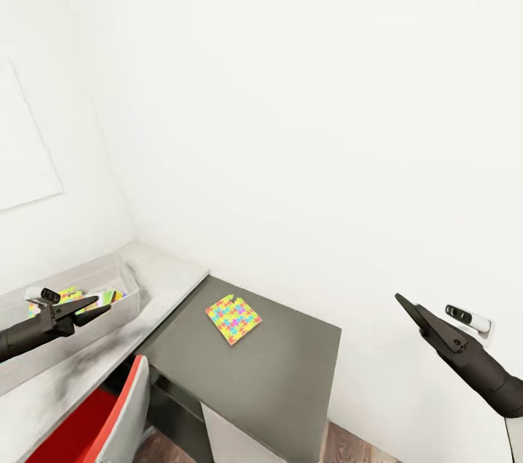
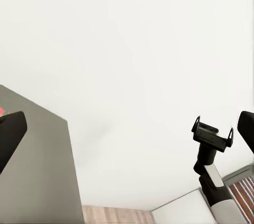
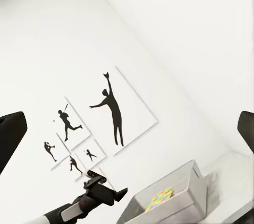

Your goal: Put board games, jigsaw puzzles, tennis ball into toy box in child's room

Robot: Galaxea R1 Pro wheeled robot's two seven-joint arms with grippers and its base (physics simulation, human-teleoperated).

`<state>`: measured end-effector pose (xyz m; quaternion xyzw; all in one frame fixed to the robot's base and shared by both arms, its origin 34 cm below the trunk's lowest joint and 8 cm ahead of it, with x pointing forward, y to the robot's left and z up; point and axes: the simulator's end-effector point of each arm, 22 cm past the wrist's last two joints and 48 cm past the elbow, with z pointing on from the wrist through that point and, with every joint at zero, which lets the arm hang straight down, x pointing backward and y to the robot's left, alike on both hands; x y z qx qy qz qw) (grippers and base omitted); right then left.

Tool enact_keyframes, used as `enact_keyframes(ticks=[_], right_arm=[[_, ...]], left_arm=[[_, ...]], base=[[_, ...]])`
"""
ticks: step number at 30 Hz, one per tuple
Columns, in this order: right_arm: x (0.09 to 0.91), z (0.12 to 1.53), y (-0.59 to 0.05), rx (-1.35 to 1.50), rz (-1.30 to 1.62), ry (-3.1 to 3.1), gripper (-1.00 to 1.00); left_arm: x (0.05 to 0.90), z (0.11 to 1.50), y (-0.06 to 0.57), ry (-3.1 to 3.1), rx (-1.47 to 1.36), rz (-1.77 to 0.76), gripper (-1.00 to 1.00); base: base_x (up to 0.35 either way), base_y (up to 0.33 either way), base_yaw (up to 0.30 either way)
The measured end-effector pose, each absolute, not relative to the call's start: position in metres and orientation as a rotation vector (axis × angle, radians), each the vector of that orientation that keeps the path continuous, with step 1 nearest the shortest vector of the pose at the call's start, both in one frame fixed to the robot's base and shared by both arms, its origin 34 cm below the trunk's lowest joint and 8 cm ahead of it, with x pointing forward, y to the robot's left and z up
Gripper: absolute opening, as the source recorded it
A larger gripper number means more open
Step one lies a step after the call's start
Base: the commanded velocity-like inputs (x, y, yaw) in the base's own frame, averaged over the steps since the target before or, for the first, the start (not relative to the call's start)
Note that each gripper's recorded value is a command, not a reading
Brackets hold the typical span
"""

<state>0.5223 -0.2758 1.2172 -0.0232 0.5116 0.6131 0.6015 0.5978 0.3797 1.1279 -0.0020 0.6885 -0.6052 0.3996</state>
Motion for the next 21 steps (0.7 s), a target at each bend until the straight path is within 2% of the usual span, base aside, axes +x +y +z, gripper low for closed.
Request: enact_keyframes(ticks=[6,21], right_arm=[[0.520,1.221,-0.276,-0.060,1.419,1.178,1.00],[0.516,1.229,-0.276,-0.072,1.415,1.162,1.00]], left_arm=[[0.596,1.132,0.380,1.737,0.001,-1.529,1.00],[0.593,1.141,0.380,1.722,0.016,-1.524,1.00]], base=[[-0.071,-0.014,-0.200],[-0.001,-0.001,-0.200]])
